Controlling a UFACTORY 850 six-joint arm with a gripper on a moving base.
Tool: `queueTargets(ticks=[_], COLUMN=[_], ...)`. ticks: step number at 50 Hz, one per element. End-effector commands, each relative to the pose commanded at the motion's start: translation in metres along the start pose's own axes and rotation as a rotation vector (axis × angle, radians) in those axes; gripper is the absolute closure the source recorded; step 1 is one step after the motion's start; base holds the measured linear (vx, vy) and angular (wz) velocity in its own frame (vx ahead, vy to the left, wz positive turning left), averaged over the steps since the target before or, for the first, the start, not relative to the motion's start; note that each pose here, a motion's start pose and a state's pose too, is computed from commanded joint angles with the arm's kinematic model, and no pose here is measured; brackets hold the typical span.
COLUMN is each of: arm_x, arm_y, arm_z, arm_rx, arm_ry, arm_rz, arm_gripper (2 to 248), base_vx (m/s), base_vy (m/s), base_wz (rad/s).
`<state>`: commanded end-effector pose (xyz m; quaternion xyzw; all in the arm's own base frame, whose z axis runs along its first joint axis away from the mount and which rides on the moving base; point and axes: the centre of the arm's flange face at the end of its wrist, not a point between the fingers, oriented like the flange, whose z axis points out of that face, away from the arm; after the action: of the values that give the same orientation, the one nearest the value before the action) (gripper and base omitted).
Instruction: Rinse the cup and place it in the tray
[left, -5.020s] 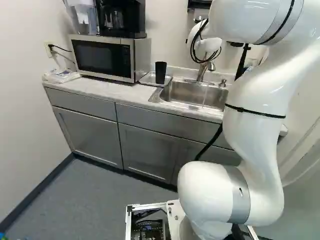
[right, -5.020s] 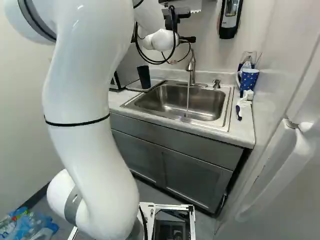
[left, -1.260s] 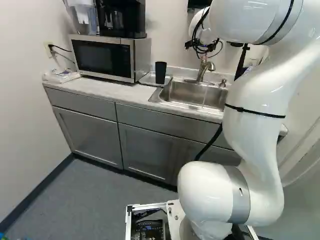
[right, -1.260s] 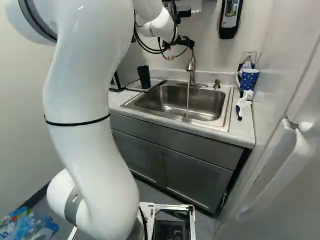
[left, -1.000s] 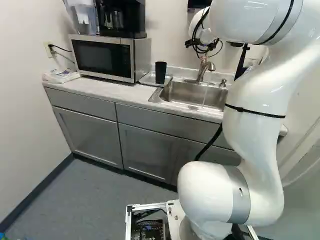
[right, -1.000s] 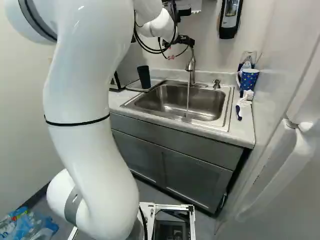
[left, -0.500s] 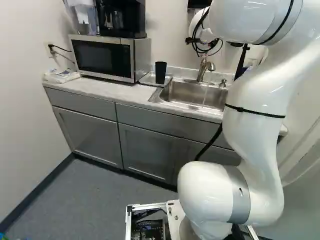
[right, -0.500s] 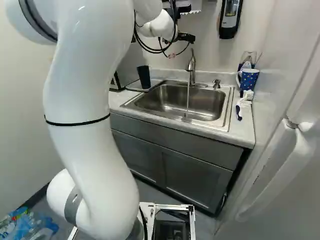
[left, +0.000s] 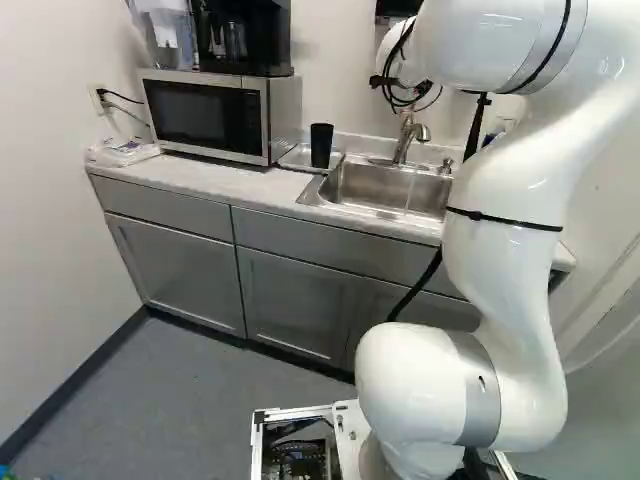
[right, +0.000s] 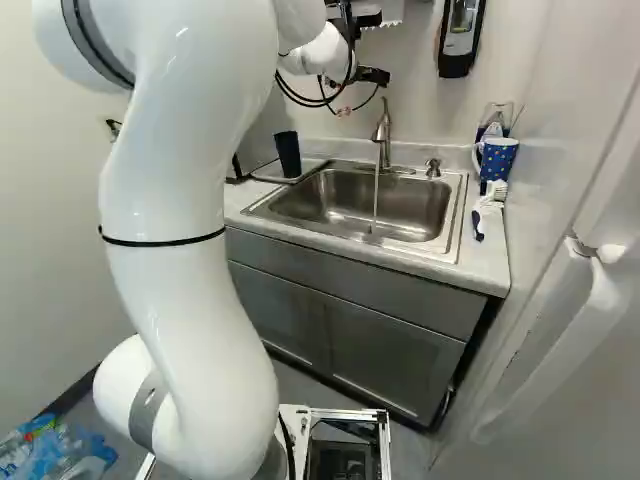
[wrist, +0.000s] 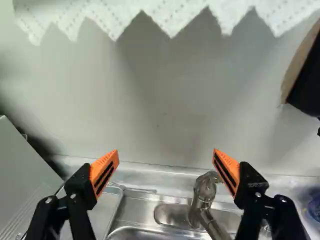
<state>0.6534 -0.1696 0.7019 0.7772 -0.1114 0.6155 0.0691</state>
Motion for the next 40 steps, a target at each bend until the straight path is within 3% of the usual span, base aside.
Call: queueTargets(ticks=[40], arm_x=[0.001], arm_y=[0.006], arm_z=[0.011], arm_rx=[-0.008], arm_ry=[0.002], arm_rz=[0.002], arm_gripper=[3], base_vx=[0.0], base_vy=[0.0], base_wz=[0.0])
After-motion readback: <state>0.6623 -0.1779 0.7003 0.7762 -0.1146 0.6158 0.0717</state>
